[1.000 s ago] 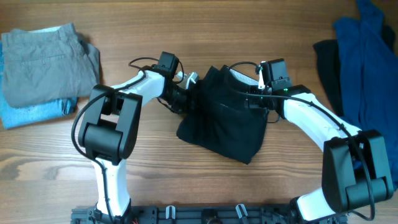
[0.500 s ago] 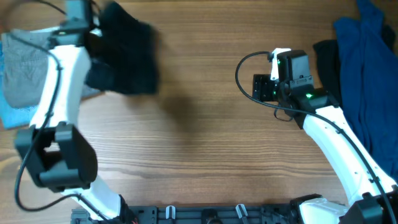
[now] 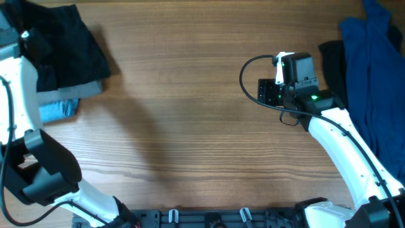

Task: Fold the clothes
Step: 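Lower the shorts onto the grey stack and open the left gripper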

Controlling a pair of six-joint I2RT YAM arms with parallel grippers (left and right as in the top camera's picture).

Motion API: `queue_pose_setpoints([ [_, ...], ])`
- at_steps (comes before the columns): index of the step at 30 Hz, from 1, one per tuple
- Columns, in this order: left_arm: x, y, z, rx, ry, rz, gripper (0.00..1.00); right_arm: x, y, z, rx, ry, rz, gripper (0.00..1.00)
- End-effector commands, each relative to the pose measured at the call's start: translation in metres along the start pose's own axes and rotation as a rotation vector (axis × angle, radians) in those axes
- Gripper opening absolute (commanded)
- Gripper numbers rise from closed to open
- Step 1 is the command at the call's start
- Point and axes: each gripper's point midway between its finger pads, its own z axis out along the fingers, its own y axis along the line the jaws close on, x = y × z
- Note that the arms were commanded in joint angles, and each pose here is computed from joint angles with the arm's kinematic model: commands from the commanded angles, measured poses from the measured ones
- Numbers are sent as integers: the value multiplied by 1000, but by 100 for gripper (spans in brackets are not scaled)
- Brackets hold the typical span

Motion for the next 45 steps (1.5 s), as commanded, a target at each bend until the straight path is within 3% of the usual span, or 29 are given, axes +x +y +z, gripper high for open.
queue_pose_setpoints([
  [1, -11, 26, 5, -27, -18, -25, 7, -2, -3, 0, 17, -2, -12, 78],
  [6, -3, 59, 22, -76, 17, -67, 9, -3, -3, 0, 17, -3, -12, 77],
  [8, 1, 73, 28, -96, 34, -85, 30, -2, -3, 0, 17, -2, -12, 78],
  [9, 3, 78, 30, -103, 41, -91, 50, -2, -3, 0, 17, -2, -12, 78],
  [11, 4, 88, 30, -117, 49, -104, 74, -2, -3, 0, 17, -2, -12, 78],
  [13, 4, 96, 30, -127, 49, -121, 88, -2, -3, 0, 17, -2, -12, 78],
  [17, 0, 76, 20, -14, 44, -153, 100, -2, -3, 0, 17, -2, -12, 80],
  [24, -28, 7, -33, 148, -64, -77, 100, -2, -3, 0, 17, 1, -8, 82],
  [28, -23, -7, -30, 193, -38, -141, 99, -2, -3, 0, 17, 0, -8, 82],
  [32, 0, 0, 15, 163, 50, -169, 97, 0, -3, 0, 18, 9, -1, 82],
  [36, 47, 47, 82, 72, 198, -249, 100, 5, -4, 0, 21, 26, 16, 82],
  [40, 84, 100, 108, 2, 311, -408, 100, 12, -5, 0, 27, 56, 15, 82],
  [45, 76, 93, 102, 206, 322, -491, 100, 13, -5, 0, 28, 59, 15, 82],
])
